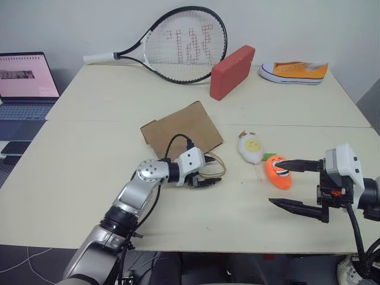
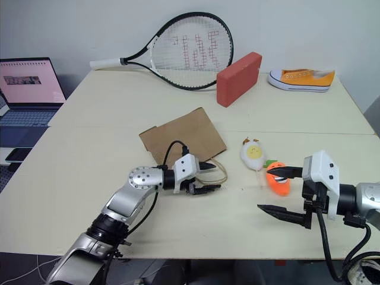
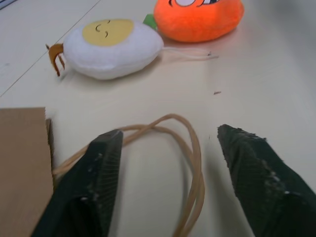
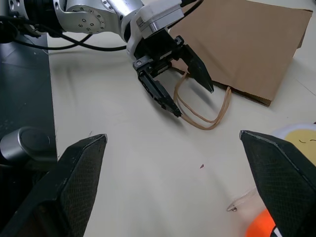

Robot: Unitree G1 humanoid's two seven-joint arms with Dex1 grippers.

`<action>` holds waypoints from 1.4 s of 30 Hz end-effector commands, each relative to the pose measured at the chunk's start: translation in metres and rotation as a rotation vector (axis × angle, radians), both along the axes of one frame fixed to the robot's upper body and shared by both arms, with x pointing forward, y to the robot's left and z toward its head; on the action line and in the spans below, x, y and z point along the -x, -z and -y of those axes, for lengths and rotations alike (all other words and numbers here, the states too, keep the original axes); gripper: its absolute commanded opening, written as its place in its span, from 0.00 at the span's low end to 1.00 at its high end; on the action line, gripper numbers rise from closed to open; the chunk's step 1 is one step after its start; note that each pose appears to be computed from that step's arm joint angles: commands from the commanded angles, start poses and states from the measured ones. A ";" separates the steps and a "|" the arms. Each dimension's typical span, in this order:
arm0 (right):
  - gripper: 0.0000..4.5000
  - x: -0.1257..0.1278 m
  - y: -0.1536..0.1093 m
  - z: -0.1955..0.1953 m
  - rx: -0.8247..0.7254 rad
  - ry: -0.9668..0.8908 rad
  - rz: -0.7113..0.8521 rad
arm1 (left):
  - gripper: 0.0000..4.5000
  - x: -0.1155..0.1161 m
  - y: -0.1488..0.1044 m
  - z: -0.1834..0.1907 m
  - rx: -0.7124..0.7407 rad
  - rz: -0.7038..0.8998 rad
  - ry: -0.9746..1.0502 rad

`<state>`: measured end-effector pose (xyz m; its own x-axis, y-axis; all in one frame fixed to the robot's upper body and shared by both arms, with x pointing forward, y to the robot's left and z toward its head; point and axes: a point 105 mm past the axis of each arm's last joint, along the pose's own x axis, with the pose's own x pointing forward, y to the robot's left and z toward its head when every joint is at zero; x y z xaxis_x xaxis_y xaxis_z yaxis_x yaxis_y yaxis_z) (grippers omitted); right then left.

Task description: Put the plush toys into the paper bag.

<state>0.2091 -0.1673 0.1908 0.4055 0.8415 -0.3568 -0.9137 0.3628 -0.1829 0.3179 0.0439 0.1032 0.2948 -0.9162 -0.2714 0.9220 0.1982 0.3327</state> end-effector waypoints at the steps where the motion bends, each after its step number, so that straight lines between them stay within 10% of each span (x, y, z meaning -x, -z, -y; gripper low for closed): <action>1: 1.00 0.003 -0.007 -0.002 -0.015 -0.010 0.035 | 0.44 0.002 -0.010 0.002 0.019 0.019 0.034; 8: 1.00 0.002 -0.004 -0.006 -0.024 -0.002 0.043 | 0.01 0.001 -0.006 0.000 0.004 0.012 0.028; 16: 1.00 0.001 -0.005 -0.007 -0.040 0.005 0.048 | 0.01 -0.004 -0.018 -0.002 0.084 -0.011 -0.006; 27: 1.00 -0.001 -0.004 -0.010 -0.050 0.004 0.047 | 0.64 0.007 -0.016 -0.009 -0.010 0.011 0.022; 38: 1.00 0.001 -0.004 -0.017 -0.057 -0.024 0.039 | 0.64 -0.010 0.000 0.003 -0.045 0.050 -0.049; 42: 1.00 0.002 -0.003 -0.019 -0.058 -0.029 0.032 | 0.42 -0.008 0.002 0.007 -0.045 0.051 -0.032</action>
